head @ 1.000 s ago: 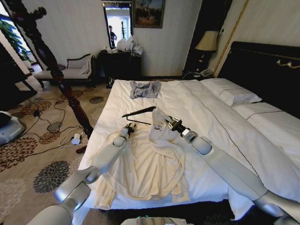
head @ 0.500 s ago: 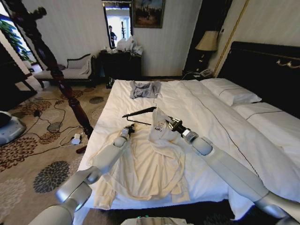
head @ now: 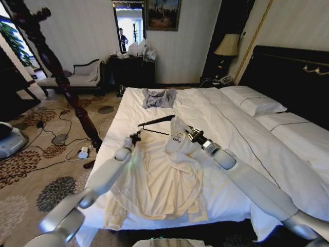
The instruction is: Pick up the clothes from the bed and hang them on the clothes hanger.
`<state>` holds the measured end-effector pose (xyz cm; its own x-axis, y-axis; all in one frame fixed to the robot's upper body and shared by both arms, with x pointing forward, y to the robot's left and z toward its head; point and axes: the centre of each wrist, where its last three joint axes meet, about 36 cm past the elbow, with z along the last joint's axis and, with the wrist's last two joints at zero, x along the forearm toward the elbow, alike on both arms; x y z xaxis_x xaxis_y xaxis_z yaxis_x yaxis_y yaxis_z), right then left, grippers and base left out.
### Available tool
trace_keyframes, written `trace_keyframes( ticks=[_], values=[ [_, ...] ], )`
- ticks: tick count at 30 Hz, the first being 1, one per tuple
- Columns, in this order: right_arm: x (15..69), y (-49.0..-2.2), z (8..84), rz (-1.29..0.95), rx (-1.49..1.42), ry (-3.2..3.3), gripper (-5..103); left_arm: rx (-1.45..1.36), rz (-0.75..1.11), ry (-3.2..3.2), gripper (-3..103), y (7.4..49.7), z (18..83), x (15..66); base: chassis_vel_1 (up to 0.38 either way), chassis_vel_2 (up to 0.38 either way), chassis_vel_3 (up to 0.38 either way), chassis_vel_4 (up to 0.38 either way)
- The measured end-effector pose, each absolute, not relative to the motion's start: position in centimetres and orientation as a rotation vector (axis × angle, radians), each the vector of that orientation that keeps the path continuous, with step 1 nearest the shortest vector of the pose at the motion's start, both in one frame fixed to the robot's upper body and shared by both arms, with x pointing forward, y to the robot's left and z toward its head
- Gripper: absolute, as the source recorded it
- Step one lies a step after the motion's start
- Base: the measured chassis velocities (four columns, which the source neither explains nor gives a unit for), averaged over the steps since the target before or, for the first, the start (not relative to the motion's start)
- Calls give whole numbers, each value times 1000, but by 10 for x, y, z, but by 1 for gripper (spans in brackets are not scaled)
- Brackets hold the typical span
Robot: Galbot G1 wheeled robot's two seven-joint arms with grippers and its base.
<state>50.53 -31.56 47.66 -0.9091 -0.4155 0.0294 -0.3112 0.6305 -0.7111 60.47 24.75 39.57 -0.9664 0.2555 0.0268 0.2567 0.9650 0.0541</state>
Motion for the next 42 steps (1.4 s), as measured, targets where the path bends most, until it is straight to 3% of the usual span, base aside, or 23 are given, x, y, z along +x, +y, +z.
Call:
trace_keyframes(
  ticks=[34,42],
  values=[
    [503,-301,460,-1250,-632,2702,19,-658,26,-3203,1,242,542,515,0,0,0,0],
    [512,-277,472,-1221,-636,2712,19,-728,-53,-3229,1,251,579,496,0,0,0,0]
  ],
)
